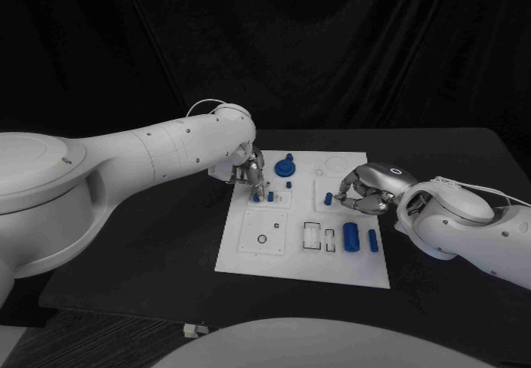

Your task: Assemble the parts on the task board

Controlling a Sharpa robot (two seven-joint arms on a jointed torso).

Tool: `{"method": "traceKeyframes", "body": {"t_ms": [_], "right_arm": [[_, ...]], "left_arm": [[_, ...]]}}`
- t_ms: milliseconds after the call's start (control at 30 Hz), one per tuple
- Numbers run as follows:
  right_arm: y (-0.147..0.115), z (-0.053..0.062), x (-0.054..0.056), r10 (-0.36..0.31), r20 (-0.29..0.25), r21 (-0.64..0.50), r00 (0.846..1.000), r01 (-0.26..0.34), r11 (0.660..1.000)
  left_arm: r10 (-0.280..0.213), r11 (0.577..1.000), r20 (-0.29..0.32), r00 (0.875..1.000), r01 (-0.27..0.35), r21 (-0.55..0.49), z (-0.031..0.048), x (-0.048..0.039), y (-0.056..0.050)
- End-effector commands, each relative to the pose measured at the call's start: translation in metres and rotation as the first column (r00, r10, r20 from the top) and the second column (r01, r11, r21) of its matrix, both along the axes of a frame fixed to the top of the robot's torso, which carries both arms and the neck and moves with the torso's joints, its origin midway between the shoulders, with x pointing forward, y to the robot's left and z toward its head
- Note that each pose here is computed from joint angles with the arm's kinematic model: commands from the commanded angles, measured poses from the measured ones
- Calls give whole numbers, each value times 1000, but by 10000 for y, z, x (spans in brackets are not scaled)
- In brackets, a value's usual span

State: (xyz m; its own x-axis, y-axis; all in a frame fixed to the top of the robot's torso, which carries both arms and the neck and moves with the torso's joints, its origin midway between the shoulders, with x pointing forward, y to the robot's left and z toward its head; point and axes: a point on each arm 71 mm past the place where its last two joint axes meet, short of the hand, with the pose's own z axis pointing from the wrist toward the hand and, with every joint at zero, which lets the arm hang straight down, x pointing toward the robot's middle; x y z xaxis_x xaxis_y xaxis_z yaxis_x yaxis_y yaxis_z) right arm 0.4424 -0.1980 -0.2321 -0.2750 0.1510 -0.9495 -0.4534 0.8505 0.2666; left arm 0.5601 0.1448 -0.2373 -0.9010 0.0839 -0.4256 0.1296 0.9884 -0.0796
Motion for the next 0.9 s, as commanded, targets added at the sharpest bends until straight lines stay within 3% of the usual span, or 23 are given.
{"method": "traceKeyframes", "body": {"t_ms": [33,900], "right_arm": [[-6,-11,1,-15,-7,-8,1000,15,1000],[9,-23,8,-11,-16,-16,1000,11,1000]], "left_arm": [[-1,1000,-5,1000,1,-4,-18,-11,-9],[34,999,20,999,-35,28,-17,5,53]]}}
